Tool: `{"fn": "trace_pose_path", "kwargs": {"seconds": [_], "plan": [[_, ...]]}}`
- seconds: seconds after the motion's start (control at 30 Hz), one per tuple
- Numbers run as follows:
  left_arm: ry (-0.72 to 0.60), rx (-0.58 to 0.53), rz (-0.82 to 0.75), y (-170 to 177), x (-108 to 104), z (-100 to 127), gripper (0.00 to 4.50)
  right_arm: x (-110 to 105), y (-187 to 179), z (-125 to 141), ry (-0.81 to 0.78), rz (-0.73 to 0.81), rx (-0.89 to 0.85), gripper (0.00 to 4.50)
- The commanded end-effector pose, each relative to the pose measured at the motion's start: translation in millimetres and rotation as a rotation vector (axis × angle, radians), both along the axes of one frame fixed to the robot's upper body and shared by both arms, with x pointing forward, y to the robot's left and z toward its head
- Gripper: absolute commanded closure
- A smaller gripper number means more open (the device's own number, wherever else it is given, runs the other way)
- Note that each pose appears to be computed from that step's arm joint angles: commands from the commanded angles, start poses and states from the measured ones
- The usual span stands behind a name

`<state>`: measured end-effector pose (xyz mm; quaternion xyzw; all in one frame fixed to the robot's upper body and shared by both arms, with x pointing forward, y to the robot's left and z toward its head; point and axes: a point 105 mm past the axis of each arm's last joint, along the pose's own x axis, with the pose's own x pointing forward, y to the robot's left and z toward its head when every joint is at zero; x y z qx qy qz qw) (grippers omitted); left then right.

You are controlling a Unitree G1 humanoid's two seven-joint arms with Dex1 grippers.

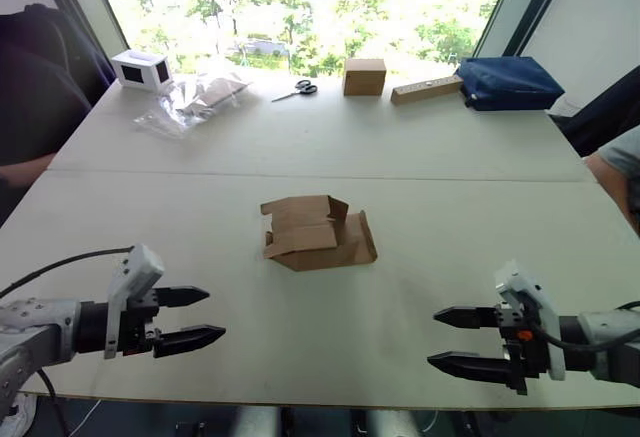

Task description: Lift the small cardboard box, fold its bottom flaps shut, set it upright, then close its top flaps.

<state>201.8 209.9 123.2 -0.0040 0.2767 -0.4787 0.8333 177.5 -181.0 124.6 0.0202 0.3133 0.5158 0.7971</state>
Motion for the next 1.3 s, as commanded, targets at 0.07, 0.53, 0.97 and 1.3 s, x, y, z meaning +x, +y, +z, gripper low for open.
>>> {"fn": "trace_pose_path", "kwargs": {"seconds": [0.07, 0.53, 0.97, 1.3], "plan": [[-0.024, -0.023, -0.01, -3.5, 3.5, 7.2, 0.0, 0.4, 3.9, 10.0, -0.041, 0.011, 0.005, 0.04], [-0.019, -0.033, -0.002, 1.2, 8.9, 11.2, 0.0, 14.2, 0.6, 14.4, -0.094, -0.059, -0.005, 0.04], [0.012, -0.122, 0.084, -0.6, 87.4, 67.8, 0.0, 50.4, 16.1, 68.3, -0.468, -0.027, -0.083, 0.04], [0.381, -0.343, 0.097, -41.7, 107.6, 32.5, 0.0, 52.4, 52.9, 67.7, -0.59, 0.111, -0.17, 0.04]]}}
